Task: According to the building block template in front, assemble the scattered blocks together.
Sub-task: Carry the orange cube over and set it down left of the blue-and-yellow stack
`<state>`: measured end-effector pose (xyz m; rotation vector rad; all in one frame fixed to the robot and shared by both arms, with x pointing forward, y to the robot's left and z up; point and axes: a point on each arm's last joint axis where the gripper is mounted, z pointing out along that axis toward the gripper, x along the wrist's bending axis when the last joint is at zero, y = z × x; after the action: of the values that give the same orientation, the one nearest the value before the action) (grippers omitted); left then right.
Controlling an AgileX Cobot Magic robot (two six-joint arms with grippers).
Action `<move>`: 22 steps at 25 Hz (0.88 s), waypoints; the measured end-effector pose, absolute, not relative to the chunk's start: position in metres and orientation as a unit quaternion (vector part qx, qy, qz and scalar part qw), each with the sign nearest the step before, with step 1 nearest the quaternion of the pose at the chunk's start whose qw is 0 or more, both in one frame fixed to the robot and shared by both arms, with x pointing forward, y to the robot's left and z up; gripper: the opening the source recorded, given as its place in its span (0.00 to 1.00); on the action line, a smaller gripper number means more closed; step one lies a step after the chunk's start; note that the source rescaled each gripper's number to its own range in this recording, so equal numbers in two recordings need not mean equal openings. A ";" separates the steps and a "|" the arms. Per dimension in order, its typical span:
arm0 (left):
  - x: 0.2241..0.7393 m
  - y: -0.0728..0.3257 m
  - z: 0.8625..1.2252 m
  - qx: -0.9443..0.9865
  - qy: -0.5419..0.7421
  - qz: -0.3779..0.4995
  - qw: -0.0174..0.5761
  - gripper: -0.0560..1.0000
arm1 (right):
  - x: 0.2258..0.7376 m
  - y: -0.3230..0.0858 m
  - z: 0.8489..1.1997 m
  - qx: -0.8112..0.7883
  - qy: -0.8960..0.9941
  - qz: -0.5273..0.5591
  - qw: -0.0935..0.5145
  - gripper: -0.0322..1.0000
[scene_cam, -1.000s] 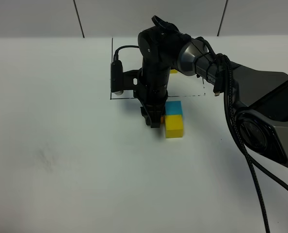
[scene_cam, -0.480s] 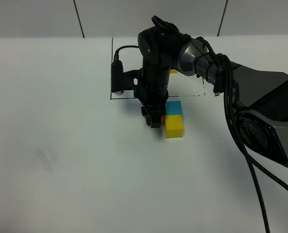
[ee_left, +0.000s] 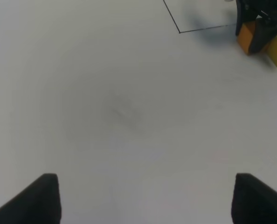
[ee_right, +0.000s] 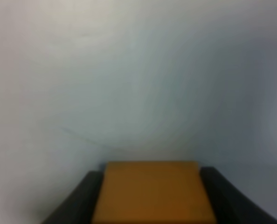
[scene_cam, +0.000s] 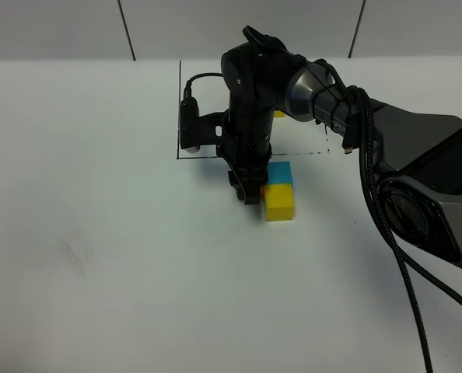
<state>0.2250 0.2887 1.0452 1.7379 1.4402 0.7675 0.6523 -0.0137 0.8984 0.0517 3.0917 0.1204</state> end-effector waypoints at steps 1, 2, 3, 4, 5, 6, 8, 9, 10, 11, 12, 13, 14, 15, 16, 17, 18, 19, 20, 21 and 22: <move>0.225 0.289 1.045 0.677 0.561 0.299 0.370 0.65 | 0.652 -0.014 0.898 0.017 0.999 0.039 0.024 0.29; 0.225 0.289 1.045 0.677 0.561 0.299 0.370 0.65 | 0.652 -0.014 0.898 0.017 0.999 0.039 0.024 0.29; 0.225 0.289 1.045 0.677 0.561 0.299 0.370 0.65 | 0.652 -0.014 0.898 0.017 0.999 0.039 0.024 0.29; 0.225 0.289 1.045 0.677 0.561 0.299 0.370 0.65 | 0.652 -0.014 0.898 0.017 0.999 0.039 0.024 0.29; 0.225 0.289 1.045 0.677 0.561 0.299 0.370 0.65 | 0.652 -0.014 0.898 0.017 0.999 0.039 0.024 0.29; 0.225 0.289 1.045 0.677 0.561 0.299 0.370 0.65 | 0.652 -0.014 0.898 0.017 0.999 0.039 0.024 0.29; 0.225 0.289 1.045 0.677 0.561 0.299 0.370 0.65 | 0.652 -0.014 0.898 0.017 0.999 0.039 0.024 0.29; 0.225 0.289 1.045 0.677 0.561 0.299 0.370 0.65 | 0.652 -0.014 0.898 0.017 0.999 0.039 0.024 0.29; 0.225 0.289 1.045 0.677 0.561 0.299 0.370 0.65 | 0.652 -0.014 0.898 0.017 0.999 0.039 0.024 0.29; 0.225 0.289 1.045 0.678 0.561 0.299 0.370 0.65 | 0.652 -0.014 0.898 0.017 0.999 0.039 0.024 0.29; 0.225 0.289 1.045 0.678 0.561 0.299 0.370 0.65 | 0.652 -0.014 0.898 0.016 0.999 0.039 0.024 0.29; 0.225 0.289 1.045 0.678 0.561 0.299 0.370 0.65 | 0.652 -0.014 0.898 0.015 0.999 0.039 0.024 0.29; 0.225 0.289 1.045 0.678 0.561 0.299 0.370 0.65 | 0.652 -0.014 0.898 0.014 0.999 0.039 0.024 0.29; 0.225 0.289 1.045 0.678 0.561 0.299 0.370 0.65 | 0.652 -0.014 0.898 0.013 0.999 0.039 0.024 0.29; 0.225 0.289 1.045 0.678 0.561 0.299 0.370 0.65 | 0.652 -0.014 0.899 0.013 0.999 0.039 0.024 0.29; 0.225 0.289 1.045 0.678 0.561 0.299 0.370 0.65 | 0.652 -0.014 0.899 0.011 0.999 0.039 0.024 0.29; 0.225 0.289 1.045 0.678 0.561 0.299 0.370 0.65 | 0.652 -0.014 0.899 0.010 0.999 0.039 0.024 0.29; 0.225 0.289 1.045 0.678 0.561 0.299 0.370 0.65 | 0.652 -0.014 0.899 0.009 0.999 0.039 0.024 0.29; 0.225 0.289 1.045 0.678 0.561 0.299 0.370 0.65 | 0.652 -0.014 0.900 0.007 0.999 0.039 0.024 0.29; 0.225 0.289 1.045 0.678 0.561 0.299 0.370 0.65 | 0.652 -0.014 0.900 0.006 0.999 0.039 0.025 0.29; 0.225 0.289 1.045 0.678 0.561 0.299 0.370 0.65 | 0.652 -0.014 0.900 0.004 0.999 0.039 0.025 0.29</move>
<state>0.2250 0.2887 1.0452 1.7387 1.4395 0.7680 0.6522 -0.0139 0.8998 0.0116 3.0897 0.1192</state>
